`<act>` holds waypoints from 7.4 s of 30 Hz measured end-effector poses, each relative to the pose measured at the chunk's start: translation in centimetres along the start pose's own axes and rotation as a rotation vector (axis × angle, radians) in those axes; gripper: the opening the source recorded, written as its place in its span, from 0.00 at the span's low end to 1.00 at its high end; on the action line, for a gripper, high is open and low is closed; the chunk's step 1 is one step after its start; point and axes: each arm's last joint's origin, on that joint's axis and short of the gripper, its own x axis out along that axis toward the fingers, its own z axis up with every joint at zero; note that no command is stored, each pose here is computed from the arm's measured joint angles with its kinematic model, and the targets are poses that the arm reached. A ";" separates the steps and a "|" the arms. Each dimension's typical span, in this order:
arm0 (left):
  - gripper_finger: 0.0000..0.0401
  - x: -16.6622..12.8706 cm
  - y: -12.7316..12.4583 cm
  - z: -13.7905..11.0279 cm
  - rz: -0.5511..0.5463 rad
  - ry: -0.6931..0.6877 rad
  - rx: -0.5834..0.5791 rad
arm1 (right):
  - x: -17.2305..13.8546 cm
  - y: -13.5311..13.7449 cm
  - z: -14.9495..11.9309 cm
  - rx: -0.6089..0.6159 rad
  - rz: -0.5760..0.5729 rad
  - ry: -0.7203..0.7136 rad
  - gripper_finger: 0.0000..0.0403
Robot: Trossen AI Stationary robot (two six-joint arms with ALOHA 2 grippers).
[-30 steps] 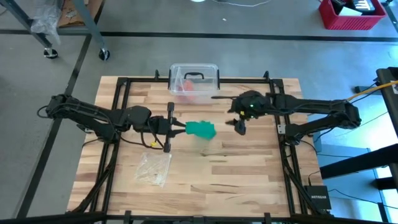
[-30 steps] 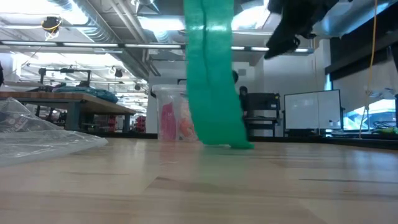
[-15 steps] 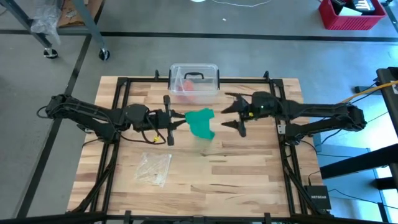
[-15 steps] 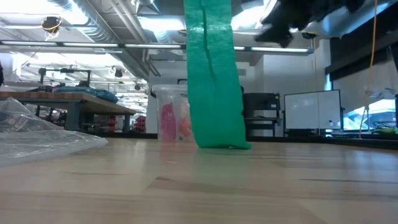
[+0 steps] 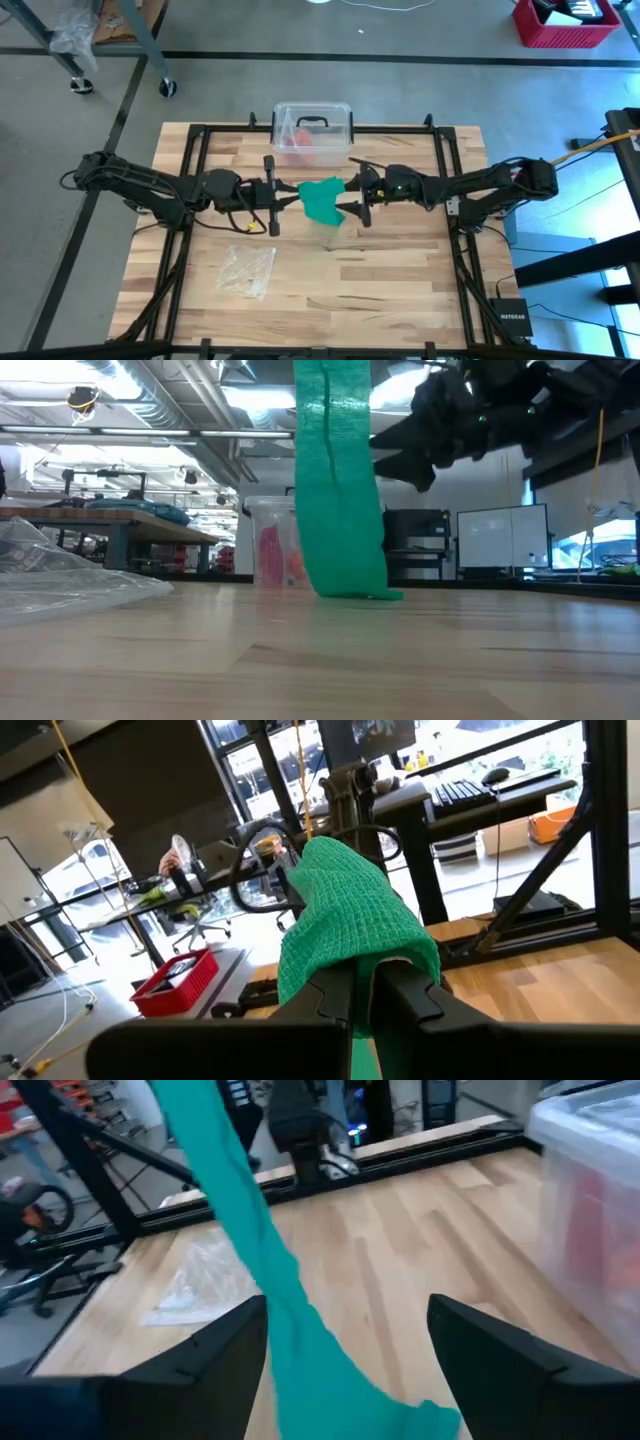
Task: Roll bandage
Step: Roll the green bandage
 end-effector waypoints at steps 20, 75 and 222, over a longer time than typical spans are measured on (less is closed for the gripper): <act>0.03 0.0 -0.1 0.1 -0.002 -0.004 -0.003 | 3.3 2.0 -1.4 -0.182 -0.035 -0.095 0.68; 0.03 -5.5 0.1 3.4 0.084 0.036 0.102 | 6.7 5.4 -1.7 -0.442 0.085 0.079 0.01; 0.03 2.6 -1.1 -8.2 -0.109 0.481 0.304 | 2.2 -0.5 20.0 0.019 -0.313 0.547 0.62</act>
